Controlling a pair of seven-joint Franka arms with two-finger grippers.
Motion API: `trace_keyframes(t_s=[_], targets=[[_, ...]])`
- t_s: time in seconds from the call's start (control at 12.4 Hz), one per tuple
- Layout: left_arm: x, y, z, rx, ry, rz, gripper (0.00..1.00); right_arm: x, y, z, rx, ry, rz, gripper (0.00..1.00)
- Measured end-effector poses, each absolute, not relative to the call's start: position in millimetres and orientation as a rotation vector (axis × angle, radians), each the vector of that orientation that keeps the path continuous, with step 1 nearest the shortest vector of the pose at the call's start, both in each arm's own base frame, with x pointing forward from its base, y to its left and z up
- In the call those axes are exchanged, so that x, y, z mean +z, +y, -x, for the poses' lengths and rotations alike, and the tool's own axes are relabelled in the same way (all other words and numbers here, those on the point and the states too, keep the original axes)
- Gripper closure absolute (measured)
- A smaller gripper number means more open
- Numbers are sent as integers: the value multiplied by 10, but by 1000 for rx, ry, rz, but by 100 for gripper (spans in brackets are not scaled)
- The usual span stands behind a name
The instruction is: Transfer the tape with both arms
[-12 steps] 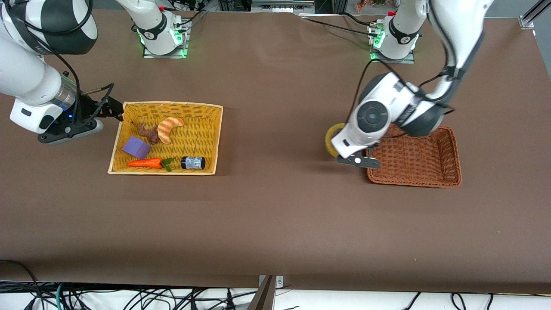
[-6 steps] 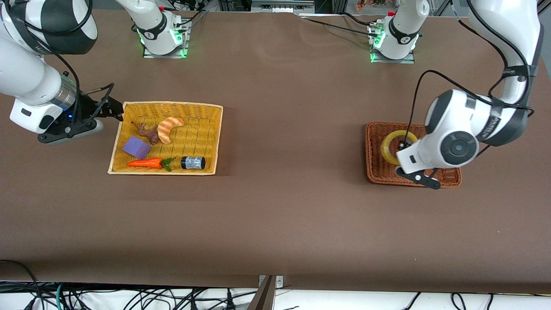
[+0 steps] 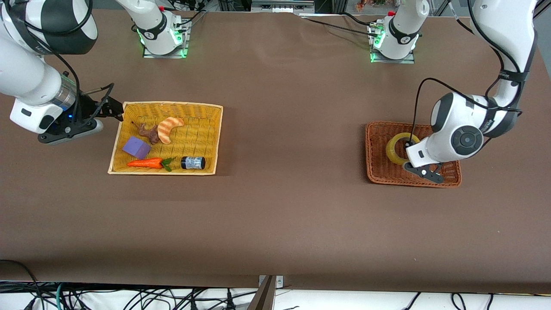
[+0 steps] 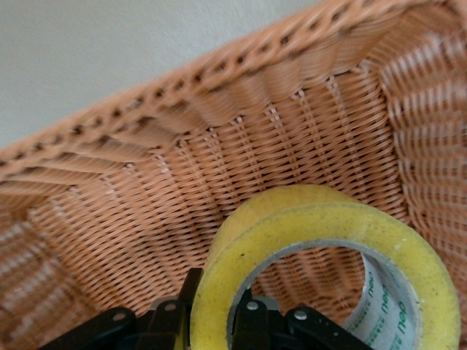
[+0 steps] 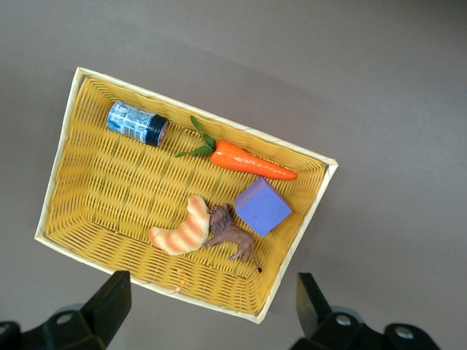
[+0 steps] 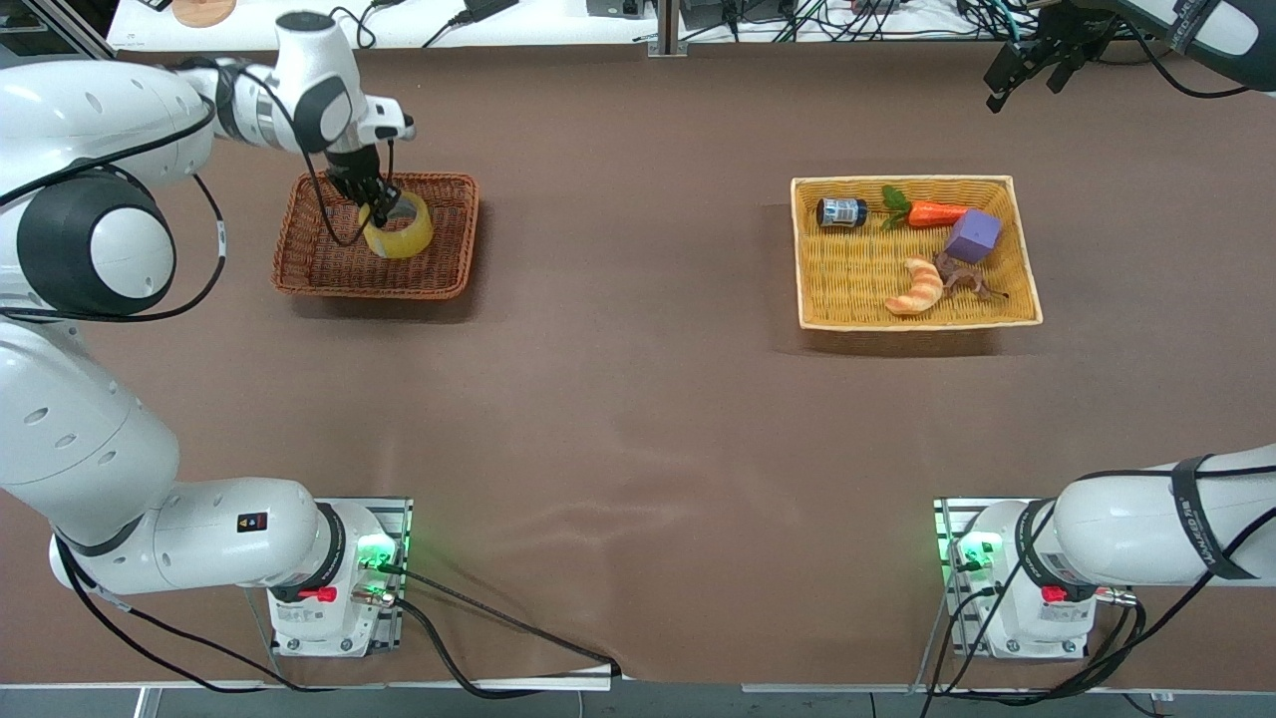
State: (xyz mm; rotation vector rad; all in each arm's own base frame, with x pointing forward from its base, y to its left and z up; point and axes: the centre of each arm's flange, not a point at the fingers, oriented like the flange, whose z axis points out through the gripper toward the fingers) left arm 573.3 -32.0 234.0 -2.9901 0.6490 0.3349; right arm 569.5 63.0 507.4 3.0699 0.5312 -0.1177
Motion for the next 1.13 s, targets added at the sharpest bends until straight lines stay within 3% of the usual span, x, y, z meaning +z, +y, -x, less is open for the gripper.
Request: trace_keyframes(t_s=[0.48,0.8,1.05,1.13], targets=[[1982,-246,-5451,191,650,3015,78,5072,629,-5695,-118,531,-3070,0],[2265,-208,-5608,239,573,3046,40,5072,629,-5694,-119,531,-3070,0],[3180,-289,-6011,401,498,3082,4,5071,629,-5694,-119,531,-3070,0],[3534,-299,-6105,419,471,3081,0,5071,629,-5694,-119,531,-3070,0]])
